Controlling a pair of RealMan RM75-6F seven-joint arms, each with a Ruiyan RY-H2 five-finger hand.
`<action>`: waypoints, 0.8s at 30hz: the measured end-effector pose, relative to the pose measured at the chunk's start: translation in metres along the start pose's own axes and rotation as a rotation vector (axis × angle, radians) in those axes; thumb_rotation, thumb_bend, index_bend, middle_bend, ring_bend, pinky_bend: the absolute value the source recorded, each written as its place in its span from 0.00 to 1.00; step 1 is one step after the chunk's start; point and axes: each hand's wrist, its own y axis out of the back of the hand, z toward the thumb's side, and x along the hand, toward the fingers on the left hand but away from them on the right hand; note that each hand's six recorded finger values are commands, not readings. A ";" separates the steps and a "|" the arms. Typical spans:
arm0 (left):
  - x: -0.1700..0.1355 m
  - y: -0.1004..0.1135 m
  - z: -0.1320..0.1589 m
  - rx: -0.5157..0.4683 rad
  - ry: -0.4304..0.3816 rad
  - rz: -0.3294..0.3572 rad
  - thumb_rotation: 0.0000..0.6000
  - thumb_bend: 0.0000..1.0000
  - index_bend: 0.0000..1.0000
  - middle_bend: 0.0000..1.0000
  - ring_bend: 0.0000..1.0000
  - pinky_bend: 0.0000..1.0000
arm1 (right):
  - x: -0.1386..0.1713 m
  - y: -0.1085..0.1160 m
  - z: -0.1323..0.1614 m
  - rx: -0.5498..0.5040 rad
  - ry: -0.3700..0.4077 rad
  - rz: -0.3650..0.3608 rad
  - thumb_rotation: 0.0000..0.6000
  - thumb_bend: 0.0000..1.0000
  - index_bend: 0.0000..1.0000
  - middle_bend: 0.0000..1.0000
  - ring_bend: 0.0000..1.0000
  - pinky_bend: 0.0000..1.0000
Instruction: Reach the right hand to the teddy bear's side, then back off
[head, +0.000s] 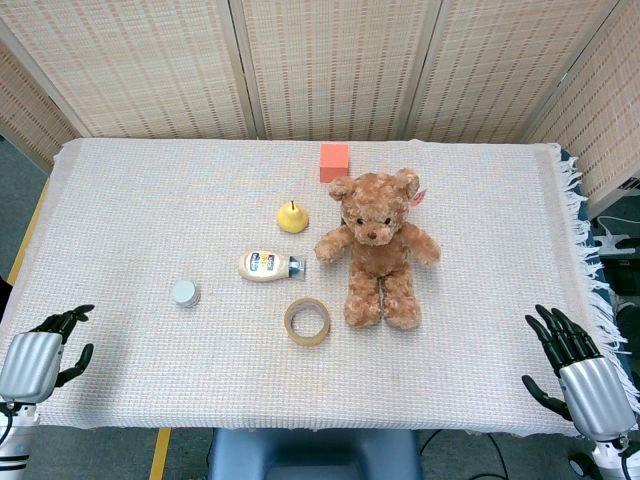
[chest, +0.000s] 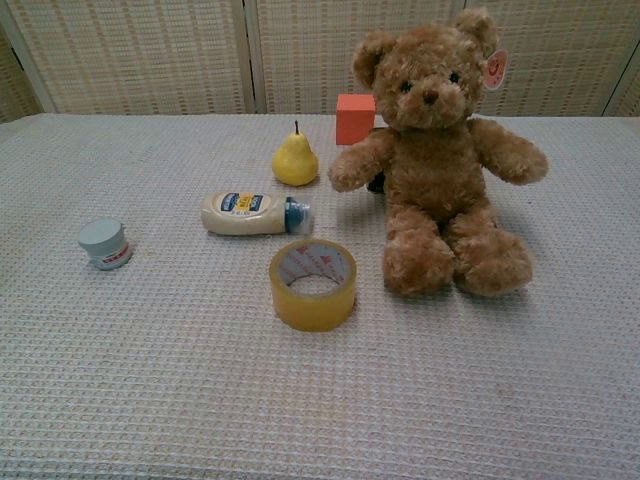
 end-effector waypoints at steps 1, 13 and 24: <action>0.000 0.000 0.000 0.001 0.000 0.000 1.00 0.40 0.22 0.34 0.33 0.62 | 0.000 0.000 0.000 0.000 0.000 0.001 1.00 0.13 0.00 0.00 0.00 0.16; 0.002 -0.002 0.001 0.000 -0.004 -0.004 1.00 0.40 0.22 0.34 0.33 0.62 | -0.006 -0.002 0.001 -0.001 0.006 -0.013 1.00 0.13 0.00 0.01 0.00 0.19; -0.001 0.003 -0.007 -0.035 0.018 0.002 1.00 0.40 0.23 0.34 0.34 0.62 | -0.035 -0.008 0.011 0.154 0.184 -0.144 1.00 0.12 0.26 0.40 0.34 0.47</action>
